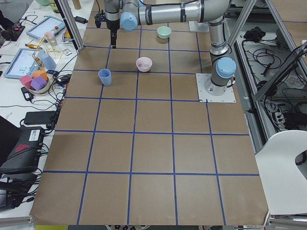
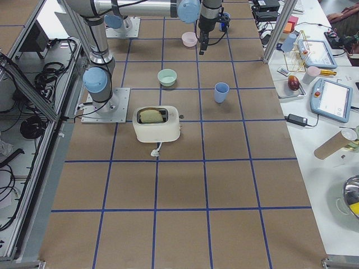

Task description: Stack blue cups with both arms

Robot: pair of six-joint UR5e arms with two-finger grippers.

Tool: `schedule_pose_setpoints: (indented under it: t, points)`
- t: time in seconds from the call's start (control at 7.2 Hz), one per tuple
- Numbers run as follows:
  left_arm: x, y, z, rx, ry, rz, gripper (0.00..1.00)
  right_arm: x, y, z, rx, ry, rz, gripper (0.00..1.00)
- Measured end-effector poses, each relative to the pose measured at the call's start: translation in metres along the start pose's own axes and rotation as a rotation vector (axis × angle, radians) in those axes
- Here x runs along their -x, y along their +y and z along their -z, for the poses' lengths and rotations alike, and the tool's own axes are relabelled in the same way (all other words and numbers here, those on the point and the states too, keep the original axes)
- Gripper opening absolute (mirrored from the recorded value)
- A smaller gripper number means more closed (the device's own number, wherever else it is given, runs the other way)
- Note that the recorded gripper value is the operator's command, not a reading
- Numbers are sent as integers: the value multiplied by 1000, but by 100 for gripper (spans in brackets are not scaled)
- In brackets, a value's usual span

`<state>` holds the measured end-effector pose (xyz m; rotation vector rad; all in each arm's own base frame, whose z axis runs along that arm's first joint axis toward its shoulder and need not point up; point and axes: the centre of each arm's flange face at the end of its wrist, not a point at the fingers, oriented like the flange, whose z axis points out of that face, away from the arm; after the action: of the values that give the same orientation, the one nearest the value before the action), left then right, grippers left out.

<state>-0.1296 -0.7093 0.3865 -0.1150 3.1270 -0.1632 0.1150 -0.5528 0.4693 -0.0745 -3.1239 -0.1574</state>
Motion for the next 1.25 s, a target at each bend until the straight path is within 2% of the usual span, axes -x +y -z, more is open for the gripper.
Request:
schedule_pose_setpoints:
  t: [0.14,0.42,0.83,0.97,1.11,1.25]
  points:
    - [8,-28,-26,8,-4,4,100,0,0,2,-2,0,0,100]
    - [33,-59,-61,26,-18,-50,100,0,-1,3,-4,-8,-1,100]
    - [45,-64,-107,91,-34,-81,100,1,3,11,-18,-5,-1,100]
    - [46,-61,-117,116,-34,-80,72,1,3,13,-22,-5,-1,100]
    - [46,-57,-124,135,-33,-79,30,1,3,14,-25,-7,-1,100]
    - [46,-55,-128,144,-31,-79,1,1,3,14,-27,-10,0,100]
